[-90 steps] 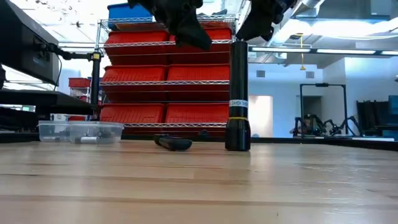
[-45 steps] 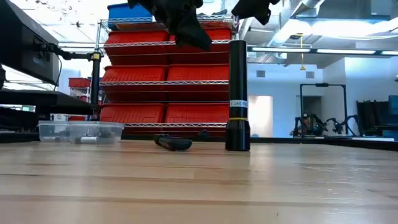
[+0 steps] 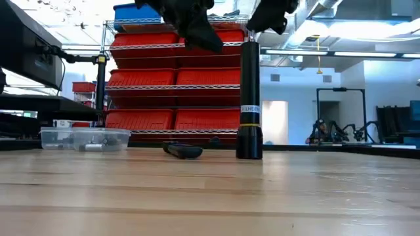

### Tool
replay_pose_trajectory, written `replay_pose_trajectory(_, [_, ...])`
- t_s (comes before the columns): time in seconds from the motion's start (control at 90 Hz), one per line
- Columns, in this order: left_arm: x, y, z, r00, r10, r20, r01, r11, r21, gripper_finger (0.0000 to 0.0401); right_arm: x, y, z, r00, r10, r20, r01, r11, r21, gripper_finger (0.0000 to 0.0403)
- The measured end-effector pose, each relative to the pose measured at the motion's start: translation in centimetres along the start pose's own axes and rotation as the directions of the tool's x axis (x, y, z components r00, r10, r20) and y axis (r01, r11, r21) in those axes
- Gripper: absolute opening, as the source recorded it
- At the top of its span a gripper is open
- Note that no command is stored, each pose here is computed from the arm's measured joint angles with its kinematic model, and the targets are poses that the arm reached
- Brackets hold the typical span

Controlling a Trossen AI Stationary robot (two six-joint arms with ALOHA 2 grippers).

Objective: Insert battery
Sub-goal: Insert the silver battery into the flashlight's battery compartment

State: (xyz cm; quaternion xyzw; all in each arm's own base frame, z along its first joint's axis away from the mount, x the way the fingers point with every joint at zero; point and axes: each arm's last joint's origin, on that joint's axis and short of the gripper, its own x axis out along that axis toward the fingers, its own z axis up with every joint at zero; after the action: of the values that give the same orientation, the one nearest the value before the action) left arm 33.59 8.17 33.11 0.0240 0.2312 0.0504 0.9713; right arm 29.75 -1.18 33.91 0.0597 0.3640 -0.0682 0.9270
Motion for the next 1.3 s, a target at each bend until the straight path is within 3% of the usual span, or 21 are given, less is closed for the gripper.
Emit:
replay_pose_trajectory(1.011, [0.0,0.0,0.1,1.000,0.000,0.006,0.000,1.000,0.001,0.0116,1.3,0.9,-0.1,1.000,0.027,-0.014,-0.028,0.998,-0.053,0.0052])
replay_pose_trajectory(1.3, [0.0,0.0,0.1,1.000,0.001,0.006,-0.001,1.000,0.001,0.0116,1.2,0.9,-0.1,1.000,0.028,-0.010,-0.028,0.998,-0.052,0.0105])
